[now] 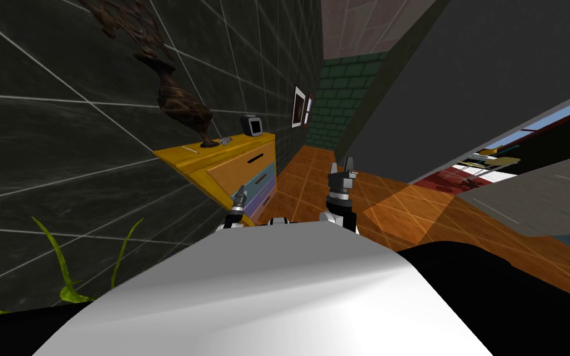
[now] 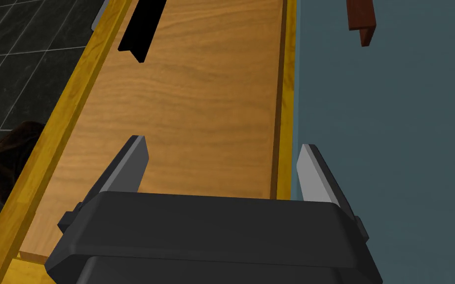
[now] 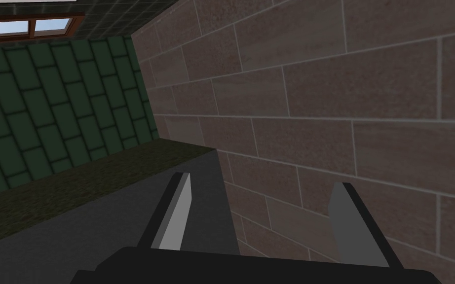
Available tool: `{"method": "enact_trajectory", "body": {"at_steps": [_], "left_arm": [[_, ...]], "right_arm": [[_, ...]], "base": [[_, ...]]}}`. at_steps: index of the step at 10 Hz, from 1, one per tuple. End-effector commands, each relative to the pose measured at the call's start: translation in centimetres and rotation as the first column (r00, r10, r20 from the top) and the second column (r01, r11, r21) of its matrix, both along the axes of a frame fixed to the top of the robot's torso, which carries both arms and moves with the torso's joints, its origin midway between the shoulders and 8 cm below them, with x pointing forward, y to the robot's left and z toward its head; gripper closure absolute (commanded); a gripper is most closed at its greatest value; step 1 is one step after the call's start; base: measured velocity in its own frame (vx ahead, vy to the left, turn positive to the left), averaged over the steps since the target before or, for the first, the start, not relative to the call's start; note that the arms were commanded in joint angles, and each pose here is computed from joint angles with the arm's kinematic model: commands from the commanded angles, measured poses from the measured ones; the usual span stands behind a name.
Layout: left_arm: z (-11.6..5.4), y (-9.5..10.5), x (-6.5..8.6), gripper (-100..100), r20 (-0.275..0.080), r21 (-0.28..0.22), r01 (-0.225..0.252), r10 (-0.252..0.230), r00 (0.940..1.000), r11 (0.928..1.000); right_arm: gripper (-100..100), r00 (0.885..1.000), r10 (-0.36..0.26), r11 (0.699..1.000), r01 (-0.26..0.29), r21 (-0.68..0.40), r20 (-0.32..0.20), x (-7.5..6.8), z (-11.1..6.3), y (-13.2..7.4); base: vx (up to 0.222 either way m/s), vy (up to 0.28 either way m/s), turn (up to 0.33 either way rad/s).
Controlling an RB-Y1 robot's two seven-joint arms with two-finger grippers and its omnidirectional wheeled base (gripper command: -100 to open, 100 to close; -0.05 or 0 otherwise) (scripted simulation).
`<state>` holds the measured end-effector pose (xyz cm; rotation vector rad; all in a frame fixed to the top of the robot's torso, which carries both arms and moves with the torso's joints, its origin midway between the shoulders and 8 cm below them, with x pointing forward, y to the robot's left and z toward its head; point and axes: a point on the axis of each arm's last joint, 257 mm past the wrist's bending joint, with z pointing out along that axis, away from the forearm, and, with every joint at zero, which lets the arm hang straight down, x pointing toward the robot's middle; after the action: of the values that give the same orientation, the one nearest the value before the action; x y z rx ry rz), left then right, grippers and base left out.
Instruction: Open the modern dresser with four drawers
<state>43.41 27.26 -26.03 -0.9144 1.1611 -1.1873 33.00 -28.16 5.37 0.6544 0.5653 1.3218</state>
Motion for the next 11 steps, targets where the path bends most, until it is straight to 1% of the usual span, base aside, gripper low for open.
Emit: {"method": "enact_trajectory", "body": {"at_steps": [1,4,5,7,11], "left_arm": [[-2.2,-0.4,-0.1,-100,-0.035,-0.020,0.002,-0.003,0.9994,0.9998],[-4.7,-1.4,0.0,-100,-0.072,-0.054,0.009,-0.013,0.9973,0.9985],[-5.2,-1.4,-0.1,-100,-0.081,-0.054,0.007,-0.012,0.9966,0.9985],[-6.7,-2.1,-0.1,-100,-0.105,-0.075,0.011,-0.019,0.9943,0.9971],[-9.9,-3.5,-0.4,-100,-0.157,-0.113,0.014,-0.032,0.9870,0.9934]], "right_arm": [[0,1.000,0.000,1.000,0.000,0.000,0.000,0.0,0.0,0.0],[0,1.000,0.000,1.000,0.000,0.000,0.000,0.0,0.0,0.0],[0,1.000,0.000,1.000,0.000,0.000,0.000,0.0,0.0,0.0],[0,1.000,0.000,1.000,0.000,0.000,0.000,0.0,0.0,0.0],[0,1.000,0.000,1.000,0.000,0.000,0.000,0.0,0.0,0.0]], "base": [[0.075,0.015,-0.023],[0.099,0.038,-0.055],[0.079,0.032,-0.014],[0.069,0.023,-0.038],[0.096,0.040,-0.043]]}}
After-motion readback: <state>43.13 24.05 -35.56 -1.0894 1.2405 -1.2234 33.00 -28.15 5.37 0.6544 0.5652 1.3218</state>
